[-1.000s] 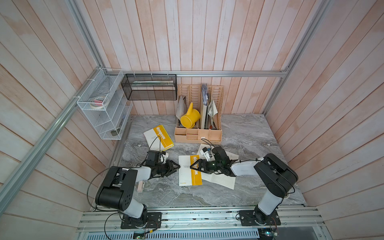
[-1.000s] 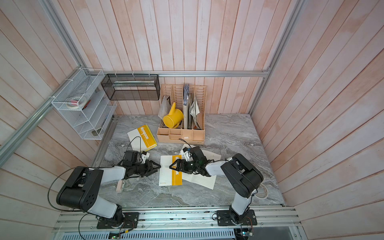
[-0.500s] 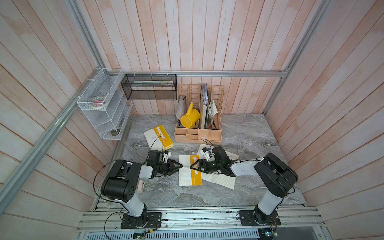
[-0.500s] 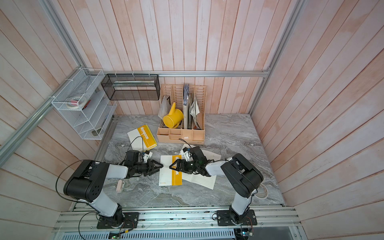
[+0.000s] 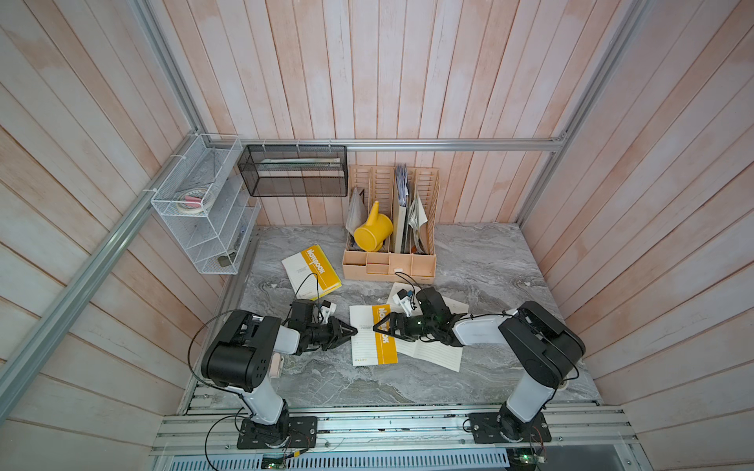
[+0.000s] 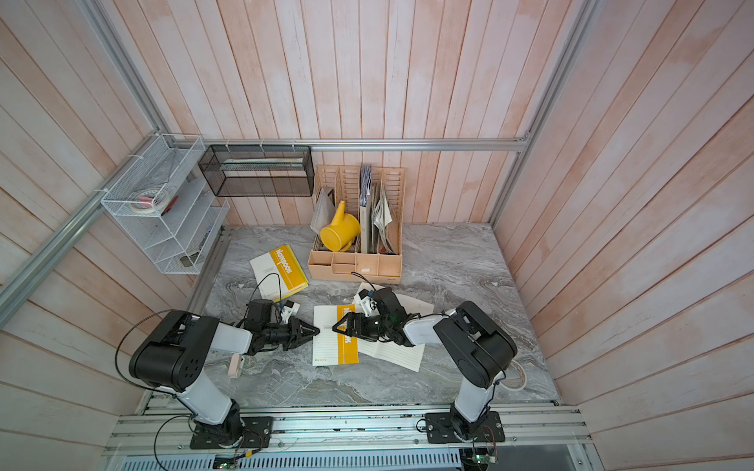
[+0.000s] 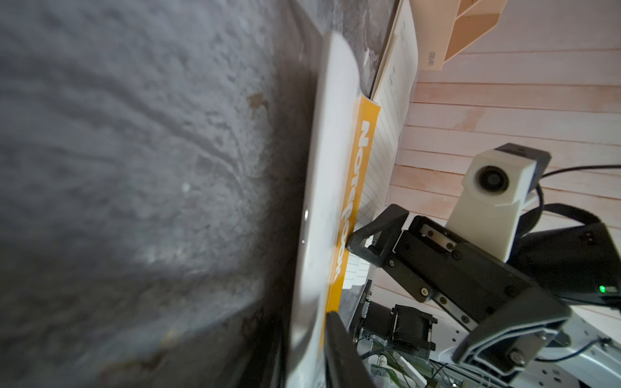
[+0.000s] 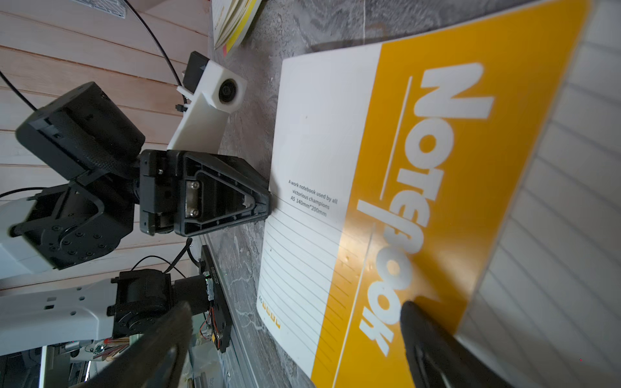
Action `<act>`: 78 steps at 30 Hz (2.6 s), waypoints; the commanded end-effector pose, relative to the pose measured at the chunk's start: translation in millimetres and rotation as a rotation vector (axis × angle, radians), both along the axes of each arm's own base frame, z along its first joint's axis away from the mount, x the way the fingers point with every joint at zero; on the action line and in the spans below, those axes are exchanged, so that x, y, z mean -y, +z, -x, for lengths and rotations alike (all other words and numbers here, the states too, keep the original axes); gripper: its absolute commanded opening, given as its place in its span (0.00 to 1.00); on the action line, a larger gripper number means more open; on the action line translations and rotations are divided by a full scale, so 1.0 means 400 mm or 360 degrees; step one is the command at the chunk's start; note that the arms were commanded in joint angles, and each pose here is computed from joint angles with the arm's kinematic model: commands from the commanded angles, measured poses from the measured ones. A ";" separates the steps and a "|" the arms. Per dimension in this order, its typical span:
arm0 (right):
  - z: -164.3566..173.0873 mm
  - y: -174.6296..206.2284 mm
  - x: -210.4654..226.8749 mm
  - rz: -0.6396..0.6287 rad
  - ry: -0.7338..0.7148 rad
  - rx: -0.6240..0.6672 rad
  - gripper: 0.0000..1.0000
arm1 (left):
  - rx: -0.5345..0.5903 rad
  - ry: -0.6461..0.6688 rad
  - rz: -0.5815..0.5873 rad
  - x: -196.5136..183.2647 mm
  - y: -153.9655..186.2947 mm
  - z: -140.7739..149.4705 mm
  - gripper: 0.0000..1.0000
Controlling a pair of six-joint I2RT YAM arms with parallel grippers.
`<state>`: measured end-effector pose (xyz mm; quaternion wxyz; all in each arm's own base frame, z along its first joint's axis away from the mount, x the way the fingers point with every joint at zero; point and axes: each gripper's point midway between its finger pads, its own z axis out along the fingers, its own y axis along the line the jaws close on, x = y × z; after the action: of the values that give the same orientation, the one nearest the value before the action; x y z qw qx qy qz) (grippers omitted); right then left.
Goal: Close the notebook
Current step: Pick up the notebook from the center of the board, then place the notebook at the notebook.
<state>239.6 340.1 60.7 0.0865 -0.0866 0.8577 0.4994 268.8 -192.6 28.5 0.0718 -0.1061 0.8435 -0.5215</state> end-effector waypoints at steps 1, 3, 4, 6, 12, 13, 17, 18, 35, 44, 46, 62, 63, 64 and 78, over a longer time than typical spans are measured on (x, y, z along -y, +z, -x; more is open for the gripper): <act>0.030 -0.036 0.013 0.0049 0.0032 -0.0057 0.98 | 0.0016 -0.0020 0.0027 0.004 0.008 0.007 0.16; 0.030 -0.033 0.013 0.0047 0.0031 -0.0050 0.98 | 0.0034 -0.0030 0.0051 0.007 0.019 0.006 0.12; 0.032 -0.034 0.014 0.0049 0.0031 -0.0054 0.98 | 0.0037 -0.0032 0.0057 0.008 0.022 0.007 0.11; 0.031 -0.032 0.014 0.0049 0.0031 -0.0050 0.98 | 0.0049 -0.0040 0.0069 0.010 0.029 0.006 0.09; 0.027 -0.013 0.010 0.0039 0.0040 -0.0031 0.98 | 0.0076 -0.0064 0.0119 0.017 0.062 0.007 0.02; 0.027 -0.006 0.008 0.0035 0.0049 -0.0021 0.98 | 0.0087 -0.0071 0.0123 0.018 0.071 0.008 0.01; 0.019 0.028 0.007 0.0041 0.0057 0.0026 0.98 | 0.0108 -0.0098 0.0085 0.015 0.098 0.013 0.00; 0.018 0.037 0.007 0.0048 0.0059 0.0042 0.98 | 0.0108 -0.0099 0.0061 0.013 0.102 0.014 0.00; -0.020 0.186 0.077 0.0221 -0.0037 0.0321 0.98 | 0.0416 0.0037 -0.0258 -0.050 0.352 -0.052 0.00; -0.032 0.206 0.108 0.0185 -0.0086 0.0355 0.98 | 0.0504 0.0221 -0.0378 -0.183 0.450 -0.154 0.00; -0.027 0.204 0.111 0.0177 -0.0083 0.0354 0.98 | 0.0504 0.0274 -0.0390 -0.217 0.455 -0.175 0.00; -0.010 0.175 0.156 0.0175 -0.0118 0.0313 0.98 | 0.0561 0.0591 -0.0440 -0.391 0.466 -0.362 0.00; -0.010 0.176 0.155 0.0172 -0.0116 0.0315 0.98 | 0.0556 0.0598 -0.0428 -0.395 0.462 -0.372 0.00; -0.011 0.177 0.156 0.0172 -0.0117 0.0315 0.98 | 0.0553 0.0604 -0.0420 -0.399 0.458 -0.380 0.00; -0.014 0.161 0.157 0.0186 -0.0115 0.0287 0.98 | 0.0508 0.0624 -0.0415 -0.450 0.412 -0.460 0.00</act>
<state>246.5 278.4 128.5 0.1816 -0.1031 0.8763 0.4341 441.8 -17.7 182.6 0.2940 -0.1870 0.8504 -0.3943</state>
